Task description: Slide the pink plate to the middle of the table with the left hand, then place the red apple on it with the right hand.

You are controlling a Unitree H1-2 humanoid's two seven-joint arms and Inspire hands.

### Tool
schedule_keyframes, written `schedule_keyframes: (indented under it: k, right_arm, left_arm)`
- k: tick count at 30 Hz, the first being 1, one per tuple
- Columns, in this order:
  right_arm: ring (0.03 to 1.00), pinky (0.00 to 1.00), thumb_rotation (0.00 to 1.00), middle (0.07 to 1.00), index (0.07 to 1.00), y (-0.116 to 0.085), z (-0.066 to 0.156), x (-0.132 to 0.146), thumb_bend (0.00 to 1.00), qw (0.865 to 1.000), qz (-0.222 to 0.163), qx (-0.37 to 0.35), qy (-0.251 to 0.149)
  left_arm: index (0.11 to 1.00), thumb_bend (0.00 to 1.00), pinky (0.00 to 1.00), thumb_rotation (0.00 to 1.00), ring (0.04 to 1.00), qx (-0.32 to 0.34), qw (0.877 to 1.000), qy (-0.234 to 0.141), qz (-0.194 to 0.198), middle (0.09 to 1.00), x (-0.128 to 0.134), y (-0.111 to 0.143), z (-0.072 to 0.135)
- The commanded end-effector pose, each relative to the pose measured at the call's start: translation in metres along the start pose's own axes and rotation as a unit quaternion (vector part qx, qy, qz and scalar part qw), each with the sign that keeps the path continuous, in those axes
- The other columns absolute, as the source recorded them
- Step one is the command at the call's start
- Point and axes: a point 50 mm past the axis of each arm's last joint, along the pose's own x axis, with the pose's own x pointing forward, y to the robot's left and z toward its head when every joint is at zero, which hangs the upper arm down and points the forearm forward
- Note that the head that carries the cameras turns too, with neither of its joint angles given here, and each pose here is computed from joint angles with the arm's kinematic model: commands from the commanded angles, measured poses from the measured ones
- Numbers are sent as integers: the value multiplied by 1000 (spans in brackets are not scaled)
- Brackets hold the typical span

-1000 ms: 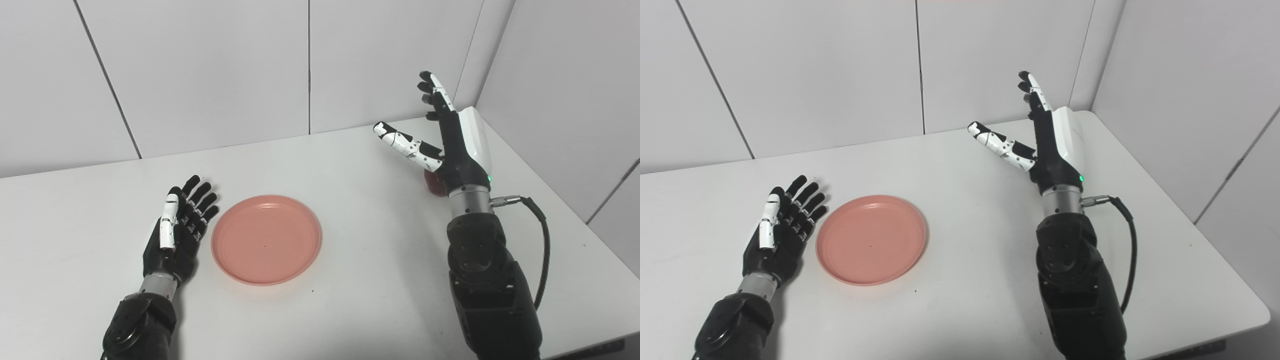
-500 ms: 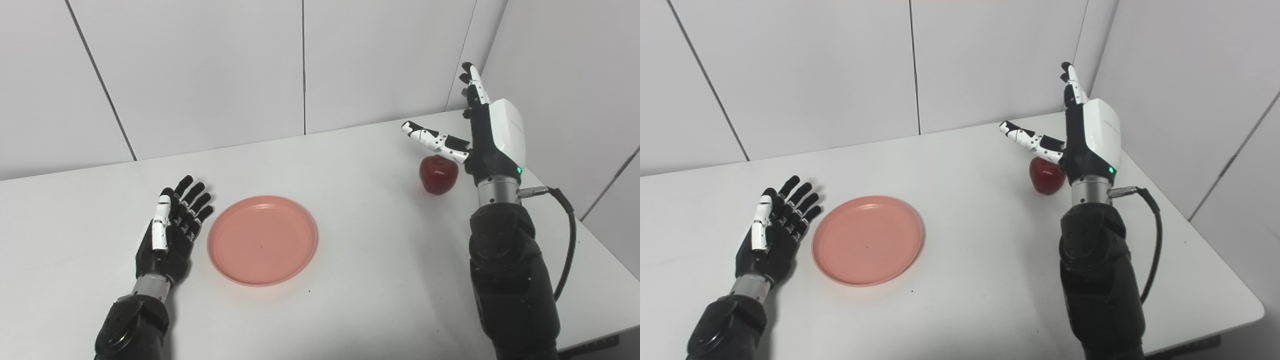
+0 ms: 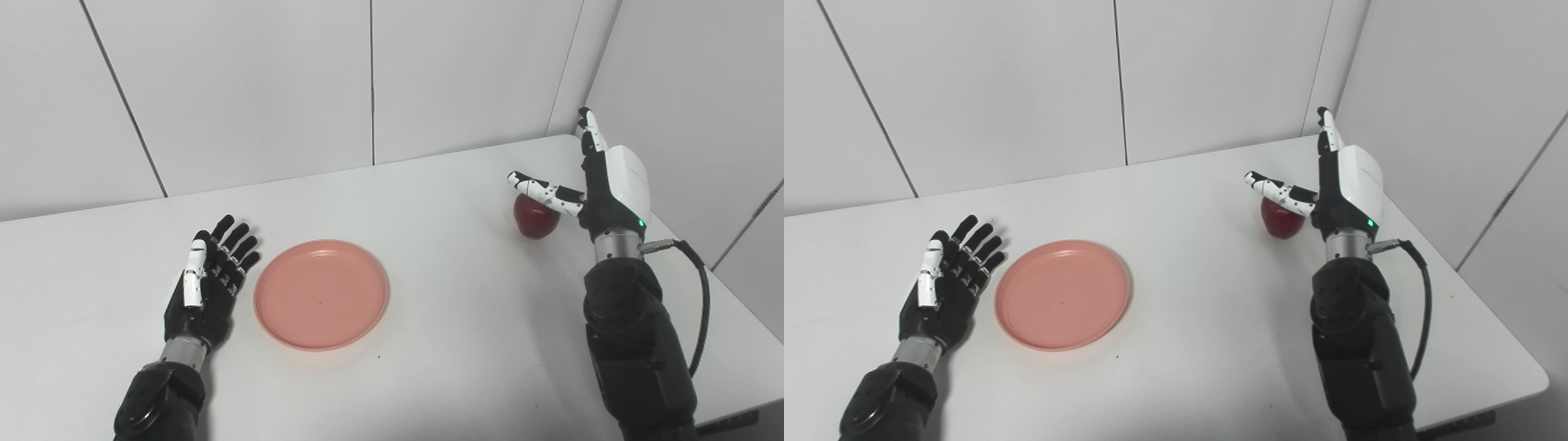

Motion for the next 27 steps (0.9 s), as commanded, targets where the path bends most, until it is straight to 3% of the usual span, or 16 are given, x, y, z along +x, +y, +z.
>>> schedule_keyframes:
  k: [1,27]
  right_arm:
    - [878,741,569,929,973,-11,8,10,1000,999,-26,-2,-30]
    - [870,729,591,934,990,7,-18,29,1000,999,31,-26,13]
  left_arm:
    - [890,371,900,1000,892,-1,1000,23,14,897,-2,9,-7]
    - [891,371,900,1000,892,0,1000,26,13,897,-7,9,-5]
